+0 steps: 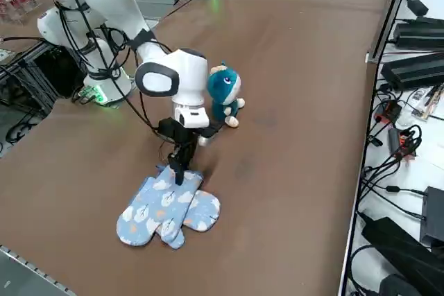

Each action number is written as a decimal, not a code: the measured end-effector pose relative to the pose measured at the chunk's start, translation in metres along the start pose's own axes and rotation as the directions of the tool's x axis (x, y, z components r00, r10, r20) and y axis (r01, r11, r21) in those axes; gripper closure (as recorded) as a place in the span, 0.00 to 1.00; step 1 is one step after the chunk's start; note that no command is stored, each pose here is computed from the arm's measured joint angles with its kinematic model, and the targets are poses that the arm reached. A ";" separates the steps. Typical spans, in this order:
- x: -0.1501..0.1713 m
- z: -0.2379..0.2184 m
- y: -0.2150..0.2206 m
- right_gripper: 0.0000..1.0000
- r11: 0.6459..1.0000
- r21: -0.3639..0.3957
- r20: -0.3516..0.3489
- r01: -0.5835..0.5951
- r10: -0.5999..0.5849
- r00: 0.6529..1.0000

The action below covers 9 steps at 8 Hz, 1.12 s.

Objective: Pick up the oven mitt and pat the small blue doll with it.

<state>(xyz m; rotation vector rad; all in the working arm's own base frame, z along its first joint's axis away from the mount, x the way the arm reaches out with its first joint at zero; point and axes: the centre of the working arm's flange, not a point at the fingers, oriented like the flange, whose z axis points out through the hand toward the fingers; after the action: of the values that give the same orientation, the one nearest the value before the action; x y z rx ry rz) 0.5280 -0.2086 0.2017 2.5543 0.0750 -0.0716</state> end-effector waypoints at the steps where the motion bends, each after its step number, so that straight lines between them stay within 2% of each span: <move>1: 0.005 -0.007 0.008 0.95 0.999 -0.032 0.027 -0.007 0.008 1.000; 4: 0.016 -0.071 0.029 0.95 0.992 -0.119 0.058 -0.045 0.052 0.997; 5: 0.016 -0.104 0.030 0.95 0.992 -0.104 0.075 -0.075 0.083 0.994; 7: 0.007 -0.175 0.034 0.95 0.999 0.016 0.144 -0.045 0.043 0.989; 9: 0.001 -0.226 0.055 0.95 0.987 0.161 0.183 -0.023 -0.007 0.983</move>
<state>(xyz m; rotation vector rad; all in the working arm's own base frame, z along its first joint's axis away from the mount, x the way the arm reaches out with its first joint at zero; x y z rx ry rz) 0.5407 -0.1289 0.4199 2.6976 -0.0131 -0.3220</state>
